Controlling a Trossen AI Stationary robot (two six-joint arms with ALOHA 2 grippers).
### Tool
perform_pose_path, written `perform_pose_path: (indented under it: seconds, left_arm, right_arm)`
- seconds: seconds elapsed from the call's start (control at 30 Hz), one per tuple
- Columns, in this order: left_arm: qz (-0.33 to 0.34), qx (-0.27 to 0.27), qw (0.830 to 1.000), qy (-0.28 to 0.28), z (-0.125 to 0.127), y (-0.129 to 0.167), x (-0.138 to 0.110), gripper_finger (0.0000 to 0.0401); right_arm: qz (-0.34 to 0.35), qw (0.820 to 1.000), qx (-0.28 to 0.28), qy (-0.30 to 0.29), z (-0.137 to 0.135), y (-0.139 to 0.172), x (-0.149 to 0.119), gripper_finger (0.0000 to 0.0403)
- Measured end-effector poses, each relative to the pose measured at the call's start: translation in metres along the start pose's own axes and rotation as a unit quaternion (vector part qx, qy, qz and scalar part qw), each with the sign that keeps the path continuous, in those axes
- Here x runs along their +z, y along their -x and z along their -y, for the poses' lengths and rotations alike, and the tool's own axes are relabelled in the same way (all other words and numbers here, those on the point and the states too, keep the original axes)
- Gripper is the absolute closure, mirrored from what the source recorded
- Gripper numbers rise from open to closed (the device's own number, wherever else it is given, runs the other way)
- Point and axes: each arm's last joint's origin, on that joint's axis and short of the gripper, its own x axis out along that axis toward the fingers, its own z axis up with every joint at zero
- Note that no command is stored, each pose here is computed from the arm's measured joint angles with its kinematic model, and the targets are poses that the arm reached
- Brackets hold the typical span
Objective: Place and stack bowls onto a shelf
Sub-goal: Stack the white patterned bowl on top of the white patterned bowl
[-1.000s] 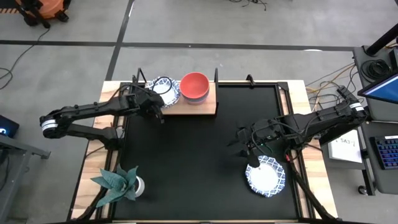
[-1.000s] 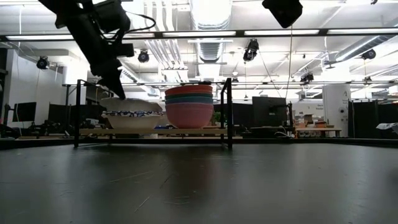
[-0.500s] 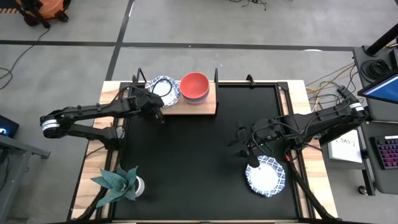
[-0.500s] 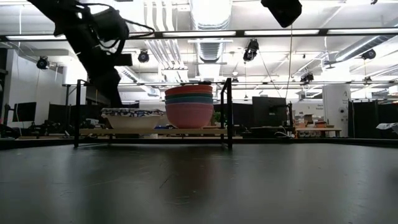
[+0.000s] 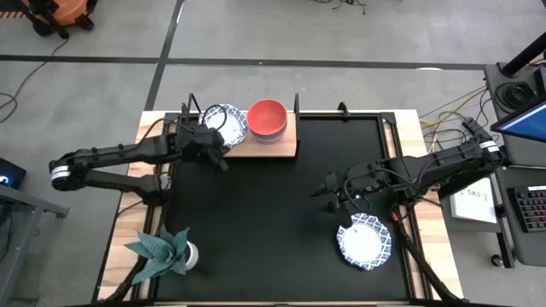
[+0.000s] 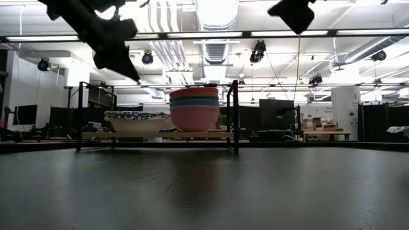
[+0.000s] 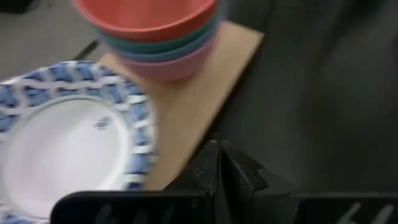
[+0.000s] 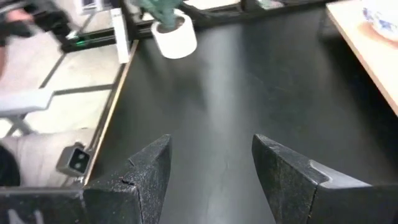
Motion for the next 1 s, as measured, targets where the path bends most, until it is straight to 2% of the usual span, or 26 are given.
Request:
perform_pose_path:
  seconds: [0.23, 0.43, 0.57, 0.77, 0.87, 1.0]
  left_arm:
    - [0.026, -0.065, 0.997, 0.022, 0.031, 0.017, -0.003, 0.0401]
    - [0.056, -0.112, 0.992, 0.006, 0.051, 0.025, -0.002, 0.0401]
    - [0.069, -0.123, 0.99, 0.006, 0.055, 0.027, 0.001, 0.0401]
    - [0.08, -0.113, 0.99, 0.011, 0.054, 0.028, 0.003, 0.0401]
    - [0.08, -0.112, 0.99, 0.014, 0.054, 0.028, 0.003, 0.0401]
    - [0.079, -0.112, 0.99, 0.013, 0.054, 0.027, 0.003, 0.0401]
  right_arm:
    - [-0.062, 0.995, -0.043, -0.067, 0.005, 0.001, -0.013, 0.0191]
    - [-0.152, 0.978, -0.082, -0.115, 0.01, 0.006, -0.031, 0.0191]
    - [-0.231, 0.961, -0.108, -0.107, 0.014, 0.012, -0.046, 0.0191]
    - [-0.378, 0.911, -0.145, -0.074, 0.009, 0.016, -0.073, 0.0191]
    - [-0.422, 0.894, -0.143, -0.053, 0.001, 0.01, -0.083, 0.0191]
    - [-0.454, 0.879, -0.141, -0.026, -0.008, 0.0, -0.093, 0.0191]
